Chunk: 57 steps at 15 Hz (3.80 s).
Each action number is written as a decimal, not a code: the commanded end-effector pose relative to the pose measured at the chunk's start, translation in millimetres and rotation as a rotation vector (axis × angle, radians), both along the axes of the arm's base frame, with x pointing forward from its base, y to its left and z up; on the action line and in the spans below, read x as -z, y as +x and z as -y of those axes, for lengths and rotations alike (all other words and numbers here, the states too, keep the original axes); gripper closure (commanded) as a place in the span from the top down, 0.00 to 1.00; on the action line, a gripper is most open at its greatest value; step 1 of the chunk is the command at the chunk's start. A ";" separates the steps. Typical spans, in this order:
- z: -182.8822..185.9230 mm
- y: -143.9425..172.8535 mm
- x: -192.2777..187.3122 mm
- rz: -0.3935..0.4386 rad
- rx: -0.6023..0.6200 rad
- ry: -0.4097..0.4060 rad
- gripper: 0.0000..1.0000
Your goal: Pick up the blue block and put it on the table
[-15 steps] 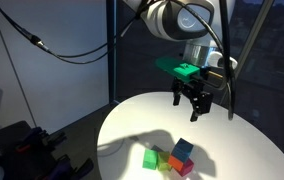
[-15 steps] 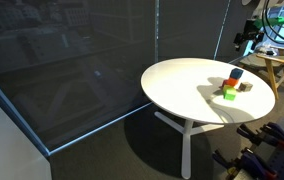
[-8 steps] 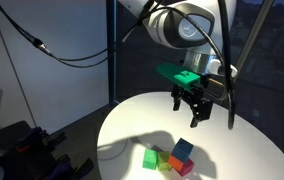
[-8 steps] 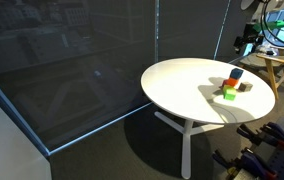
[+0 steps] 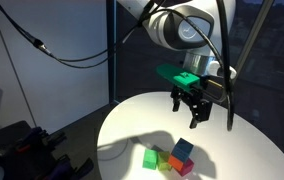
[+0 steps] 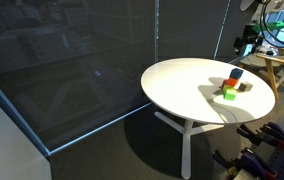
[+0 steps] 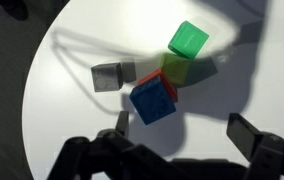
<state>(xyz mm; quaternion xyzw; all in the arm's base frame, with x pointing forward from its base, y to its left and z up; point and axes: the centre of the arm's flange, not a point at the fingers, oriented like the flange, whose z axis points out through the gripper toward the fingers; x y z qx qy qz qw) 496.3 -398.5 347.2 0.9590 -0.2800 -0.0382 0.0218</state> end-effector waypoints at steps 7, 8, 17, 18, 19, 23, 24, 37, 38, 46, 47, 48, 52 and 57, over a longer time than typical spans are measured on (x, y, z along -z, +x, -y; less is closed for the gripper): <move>-0.5 -0.9 3.2 0.009 -0.014 -0.004 1.00; -0.4 -1.3 3.9 0.012 -0.015 -0.003 1.00; 14.2 -5.0 15.7 0.028 -0.001 -0.017 1.00; 16.8 -5.3 18.1 0.025 0.004 -0.015 1.00; 19.3 -6.2 20.3 0.022 0.008 -0.013 1.00; 25.0 -9.2 29.3 0.012 0.014 -0.009 1.00; 25.5 -8.9 32.5 0.007 0.014 -0.010 1.00; 34.1 -2.9 60.6 -0.016 0.021 -0.017 1.00; 35.0 -2.7 62.3 -0.016 0.022 -0.018 1.00; 36.0 -1.1 80.6 -0.020 0.009 -0.026 1.00; 35.2 -1.1 81.8 -0.024 -0.001 -0.026 1.00; 34.7 -1.2 82.4 -0.027 -0.014 -0.026 1.00; 33.8 -1.0 83.3 -0.030 -0.064 -0.032 1.00; 34.9 -1.0 86.9 -0.027 -0.112 -0.045 1.00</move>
